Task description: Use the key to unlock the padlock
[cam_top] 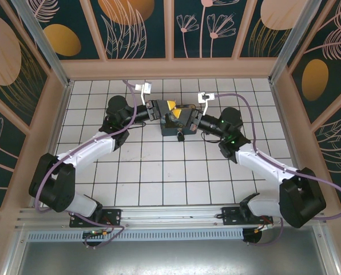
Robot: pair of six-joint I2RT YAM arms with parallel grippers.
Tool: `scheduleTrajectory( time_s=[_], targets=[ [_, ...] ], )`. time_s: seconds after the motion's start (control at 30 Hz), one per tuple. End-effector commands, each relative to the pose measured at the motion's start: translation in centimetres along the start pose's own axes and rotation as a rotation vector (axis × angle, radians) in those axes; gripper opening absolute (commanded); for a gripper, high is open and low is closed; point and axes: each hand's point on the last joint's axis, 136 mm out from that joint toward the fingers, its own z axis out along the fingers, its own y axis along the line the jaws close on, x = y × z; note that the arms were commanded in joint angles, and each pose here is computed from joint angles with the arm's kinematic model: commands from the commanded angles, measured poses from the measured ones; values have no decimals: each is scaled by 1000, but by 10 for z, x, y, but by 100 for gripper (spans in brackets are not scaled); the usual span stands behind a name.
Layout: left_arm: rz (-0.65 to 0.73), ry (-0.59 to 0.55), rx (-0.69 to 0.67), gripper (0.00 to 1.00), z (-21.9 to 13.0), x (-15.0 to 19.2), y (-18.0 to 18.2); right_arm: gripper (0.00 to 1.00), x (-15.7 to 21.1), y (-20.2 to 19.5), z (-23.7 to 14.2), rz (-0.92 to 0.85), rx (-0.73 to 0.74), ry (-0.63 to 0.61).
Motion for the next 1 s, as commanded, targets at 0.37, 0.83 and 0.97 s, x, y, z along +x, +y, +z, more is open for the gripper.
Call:
scheduleTrajectory(
  time_s=[0.37, 0.83, 0.97],
  targets=[
    [193, 209, -78, 65, -7, 11, -5, 0, 21, -8, -25, -36, 67, 208],
    [164, 297, -49, 49, 0, 26, 8, 0, 38, -6, -28, -32, 51, 322],
    [164, 307, -40, 44, -1, 28, 6, 0, 38, -6, -26, -33, 45, 330]
  ],
)
